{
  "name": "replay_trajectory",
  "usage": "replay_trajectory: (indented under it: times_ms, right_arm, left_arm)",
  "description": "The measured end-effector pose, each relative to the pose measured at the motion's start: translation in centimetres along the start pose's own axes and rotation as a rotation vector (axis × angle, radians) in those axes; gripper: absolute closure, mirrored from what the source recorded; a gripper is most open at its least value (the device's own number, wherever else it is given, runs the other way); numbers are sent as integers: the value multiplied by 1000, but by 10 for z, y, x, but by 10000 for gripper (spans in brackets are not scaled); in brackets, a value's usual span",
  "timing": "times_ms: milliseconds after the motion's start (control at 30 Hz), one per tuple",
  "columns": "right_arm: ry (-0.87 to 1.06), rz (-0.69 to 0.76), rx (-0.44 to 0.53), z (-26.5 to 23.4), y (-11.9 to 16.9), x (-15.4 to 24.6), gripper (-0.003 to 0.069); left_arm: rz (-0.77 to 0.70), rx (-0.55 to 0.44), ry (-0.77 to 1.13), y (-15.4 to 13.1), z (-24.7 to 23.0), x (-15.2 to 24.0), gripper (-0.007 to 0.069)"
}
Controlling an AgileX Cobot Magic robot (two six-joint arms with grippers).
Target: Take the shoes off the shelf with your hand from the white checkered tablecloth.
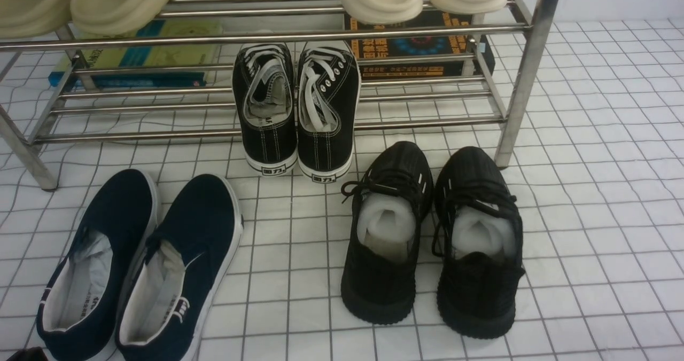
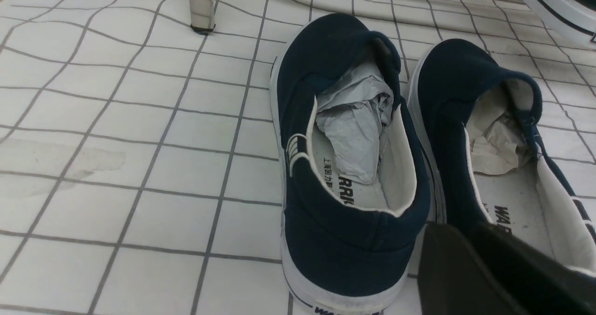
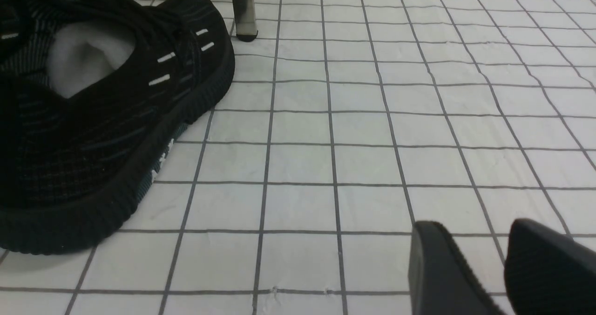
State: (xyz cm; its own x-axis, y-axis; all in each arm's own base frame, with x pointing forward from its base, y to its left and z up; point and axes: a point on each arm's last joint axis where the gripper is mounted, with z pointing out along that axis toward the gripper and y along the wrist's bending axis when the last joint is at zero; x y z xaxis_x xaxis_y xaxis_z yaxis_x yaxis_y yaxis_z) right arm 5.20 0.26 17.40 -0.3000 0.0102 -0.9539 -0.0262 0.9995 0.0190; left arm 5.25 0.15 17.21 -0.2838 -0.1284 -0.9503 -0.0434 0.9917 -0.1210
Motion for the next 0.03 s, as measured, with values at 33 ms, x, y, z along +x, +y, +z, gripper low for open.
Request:
replay_trajectory:
  times_ms: [33]
  right_arm:
    - [0,0,0,0,0,0,420]
  left_arm:
    - [0,0,0,0,0,0,531]
